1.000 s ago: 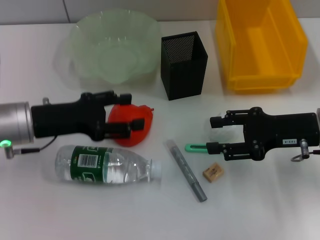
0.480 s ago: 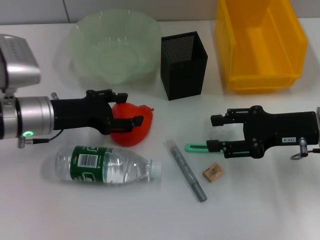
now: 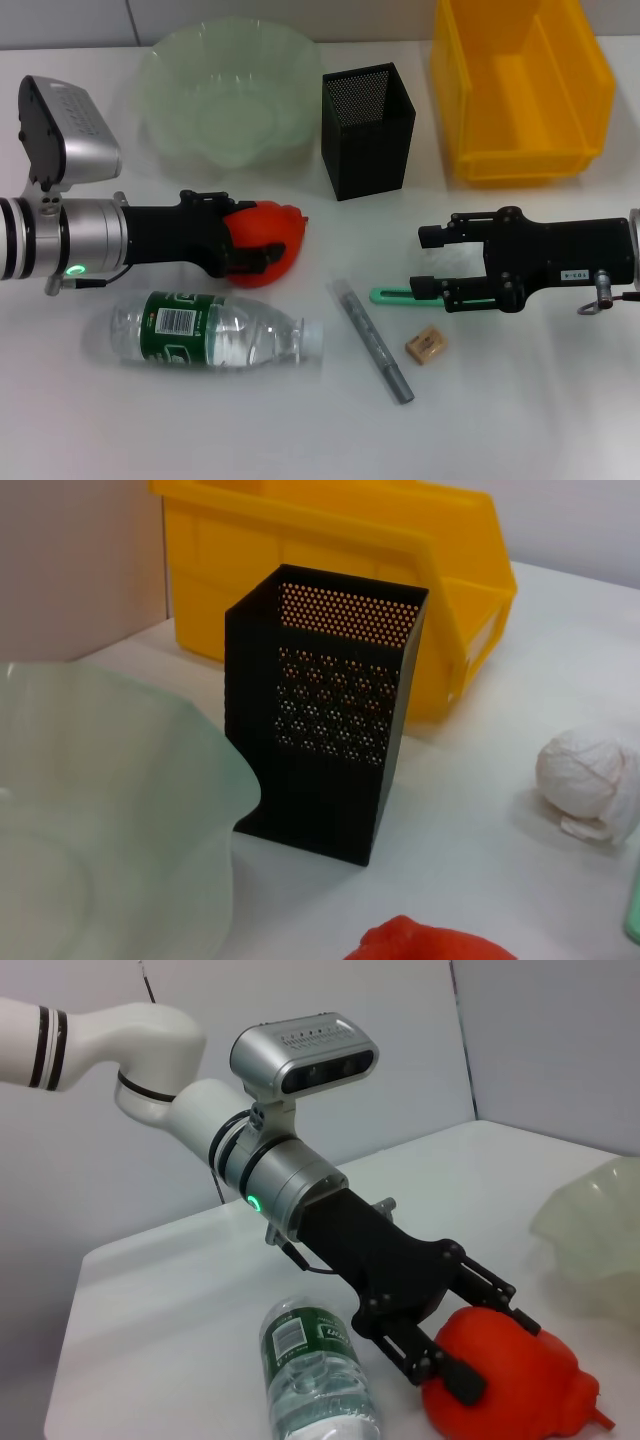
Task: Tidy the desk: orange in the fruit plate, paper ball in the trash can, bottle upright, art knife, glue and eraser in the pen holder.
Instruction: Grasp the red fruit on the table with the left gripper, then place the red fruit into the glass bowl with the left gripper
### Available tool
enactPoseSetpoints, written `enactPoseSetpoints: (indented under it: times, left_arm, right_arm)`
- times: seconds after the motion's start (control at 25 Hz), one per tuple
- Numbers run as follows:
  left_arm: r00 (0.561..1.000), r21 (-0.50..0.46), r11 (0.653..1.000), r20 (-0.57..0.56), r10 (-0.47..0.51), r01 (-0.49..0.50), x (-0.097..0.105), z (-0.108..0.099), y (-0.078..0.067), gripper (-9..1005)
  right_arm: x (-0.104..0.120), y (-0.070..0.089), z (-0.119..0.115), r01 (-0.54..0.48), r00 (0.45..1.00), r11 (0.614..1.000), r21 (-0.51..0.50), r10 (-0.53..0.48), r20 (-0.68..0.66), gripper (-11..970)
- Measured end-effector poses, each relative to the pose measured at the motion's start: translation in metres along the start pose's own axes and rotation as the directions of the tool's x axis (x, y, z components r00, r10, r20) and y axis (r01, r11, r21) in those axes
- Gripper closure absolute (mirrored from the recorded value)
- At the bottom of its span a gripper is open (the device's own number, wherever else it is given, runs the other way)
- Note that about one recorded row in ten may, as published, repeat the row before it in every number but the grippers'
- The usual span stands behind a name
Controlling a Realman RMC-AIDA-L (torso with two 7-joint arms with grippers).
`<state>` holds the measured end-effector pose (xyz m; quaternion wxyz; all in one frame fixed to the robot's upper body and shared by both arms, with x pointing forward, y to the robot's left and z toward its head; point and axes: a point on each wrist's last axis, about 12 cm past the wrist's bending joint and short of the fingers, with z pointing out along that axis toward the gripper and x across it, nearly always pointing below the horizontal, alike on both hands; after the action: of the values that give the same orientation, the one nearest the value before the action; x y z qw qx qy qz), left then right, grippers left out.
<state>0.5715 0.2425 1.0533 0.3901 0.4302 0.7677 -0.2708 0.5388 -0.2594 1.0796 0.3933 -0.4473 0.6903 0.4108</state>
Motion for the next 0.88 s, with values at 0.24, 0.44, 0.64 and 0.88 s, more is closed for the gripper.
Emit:
enactPoseSetpoints:
  times: [0.24,0.44,0.64,0.88]
  left_arm:
    - [1.0,-0.016,1.0,0.0,0.011,-0.011,-0.002,-0.001,0.003,212]
    - [1.0,-0.008,1.0,0.002,0.006,-0.006,-0.003,0.0,0.002,463]
    - [0.999,0.043,0.999,0.03,-0.015,0.014,-0.009,-0.007,-0.002,612]
    - [0.977,0.121,0.991,0.196,-0.086,0.063,-0.028,-0.033,-0.003,696]
  right_arm:
    - [0.0,0.0,0.0,-0.001,1.0,1.0,0.0,0.001,0.0,262]
    - [0.0,0.0,0.0,-0.001,1.0,1.0,0.0,0.001,0.0,262]
    - [0.0,0.0,0.0,-0.001,1.0,1.0,0.0,0.001,0.0,262]
    - [0.0,0.0,0.0,-0.001,1.0,1.0,0.0,0.001,0.0,262]
